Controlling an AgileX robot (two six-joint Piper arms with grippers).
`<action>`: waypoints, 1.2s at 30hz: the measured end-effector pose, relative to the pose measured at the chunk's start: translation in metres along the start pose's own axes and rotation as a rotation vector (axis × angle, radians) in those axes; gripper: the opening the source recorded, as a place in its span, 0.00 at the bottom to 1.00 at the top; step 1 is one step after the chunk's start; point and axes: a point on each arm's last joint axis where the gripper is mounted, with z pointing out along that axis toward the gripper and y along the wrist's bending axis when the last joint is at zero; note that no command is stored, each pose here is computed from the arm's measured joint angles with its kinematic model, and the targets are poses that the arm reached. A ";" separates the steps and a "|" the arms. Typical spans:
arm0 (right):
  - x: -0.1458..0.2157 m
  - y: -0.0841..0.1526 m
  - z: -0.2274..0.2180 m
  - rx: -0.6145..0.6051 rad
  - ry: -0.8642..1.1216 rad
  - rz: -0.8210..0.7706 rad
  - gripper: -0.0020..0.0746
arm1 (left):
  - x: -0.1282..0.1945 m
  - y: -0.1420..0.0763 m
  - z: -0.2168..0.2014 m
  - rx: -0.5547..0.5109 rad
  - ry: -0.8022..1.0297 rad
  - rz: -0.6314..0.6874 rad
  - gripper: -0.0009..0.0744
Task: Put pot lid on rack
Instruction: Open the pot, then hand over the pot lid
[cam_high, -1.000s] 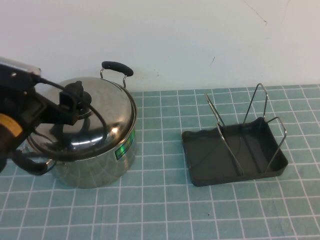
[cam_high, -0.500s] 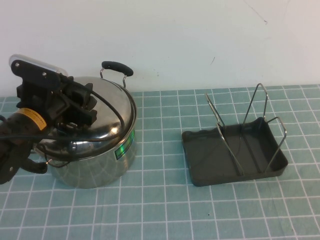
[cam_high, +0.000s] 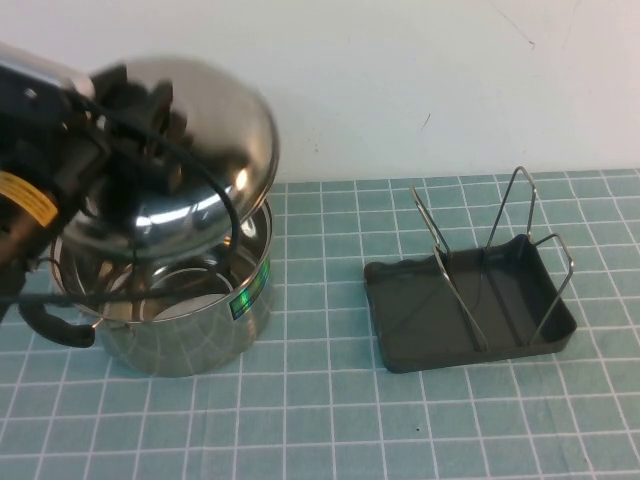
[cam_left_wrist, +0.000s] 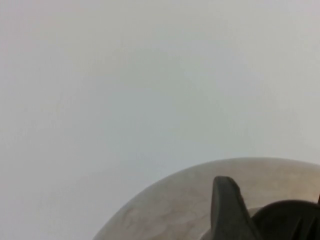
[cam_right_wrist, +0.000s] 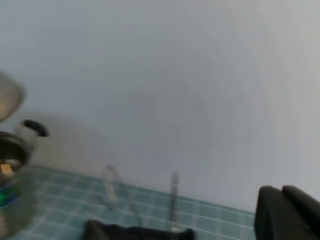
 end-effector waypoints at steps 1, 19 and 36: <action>-0.008 0.005 0.003 -0.073 0.008 0.007 0.02 | -0.013 -0.004 -0.004 0.016 -0.059 -0.005 0.42; -0.056 0.031 0.075 -0.856 -0.024 0.474 0.17 | -0.120 -0.109 -0.067 0.518 -0.613 -0.253 0.42; -0.079 0.026 0.101 -0.963 0.080 0.639 0.89 | -0.122 -0.119 -0.070 0.574 -0.616 -0.280 0.42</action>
